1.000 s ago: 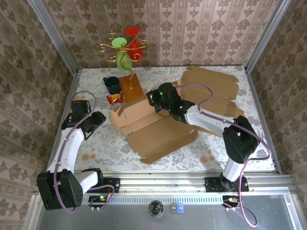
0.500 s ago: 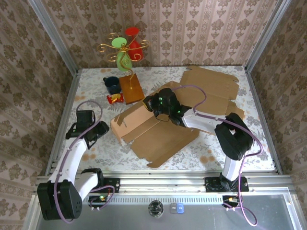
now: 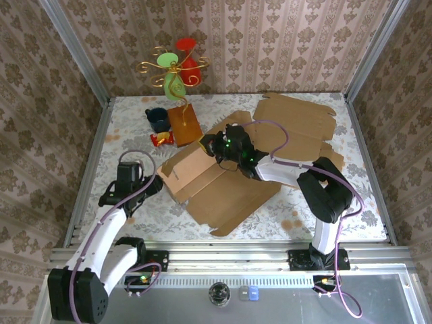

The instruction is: Fold the paper box

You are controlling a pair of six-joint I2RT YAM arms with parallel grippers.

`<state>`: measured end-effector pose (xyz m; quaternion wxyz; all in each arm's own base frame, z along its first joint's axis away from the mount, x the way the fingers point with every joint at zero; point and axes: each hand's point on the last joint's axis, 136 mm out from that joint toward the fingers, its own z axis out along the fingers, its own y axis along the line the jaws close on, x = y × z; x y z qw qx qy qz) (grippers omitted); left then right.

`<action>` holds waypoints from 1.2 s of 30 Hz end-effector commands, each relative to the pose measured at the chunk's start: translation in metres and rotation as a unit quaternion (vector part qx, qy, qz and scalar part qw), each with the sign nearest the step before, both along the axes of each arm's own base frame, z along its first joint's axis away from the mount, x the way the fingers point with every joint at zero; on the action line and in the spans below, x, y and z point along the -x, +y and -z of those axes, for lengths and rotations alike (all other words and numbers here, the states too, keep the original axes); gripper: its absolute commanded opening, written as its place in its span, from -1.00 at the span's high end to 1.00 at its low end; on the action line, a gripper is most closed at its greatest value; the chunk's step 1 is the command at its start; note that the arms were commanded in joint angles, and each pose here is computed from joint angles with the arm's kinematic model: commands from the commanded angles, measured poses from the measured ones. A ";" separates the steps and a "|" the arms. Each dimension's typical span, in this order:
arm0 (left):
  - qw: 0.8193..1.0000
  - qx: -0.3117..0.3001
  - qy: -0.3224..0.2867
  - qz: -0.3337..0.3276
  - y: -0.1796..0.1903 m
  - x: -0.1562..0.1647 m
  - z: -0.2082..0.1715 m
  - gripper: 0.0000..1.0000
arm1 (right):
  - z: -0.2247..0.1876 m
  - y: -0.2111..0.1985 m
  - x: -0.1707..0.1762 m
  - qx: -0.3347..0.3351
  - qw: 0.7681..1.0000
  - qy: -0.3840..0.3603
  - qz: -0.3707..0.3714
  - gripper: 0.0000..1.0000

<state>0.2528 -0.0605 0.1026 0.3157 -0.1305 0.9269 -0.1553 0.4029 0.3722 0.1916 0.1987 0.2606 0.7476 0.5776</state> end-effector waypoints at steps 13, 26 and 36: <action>0.993 -0.036 -0.062 0.093 -0.034 -0.010 -0.011 -0.04 | 0.004 0.002 -0.004 -0.011 1.000 -0.015 -0.025 1.00; 0.990 -0.040 -0.070 0.115 -0.060 -0.006 -0.011 -0.18 | 0.000 -0.005 -0.008 -0.017 0.999 -0.027 -0.004 1.00; 0.986 -0.028 -0.077 0.145 -0.080 0.007 -0.014 -0.13 | 0.001 -0.009 -0.014 -0.023 0.999 -0.027 0.010 1.00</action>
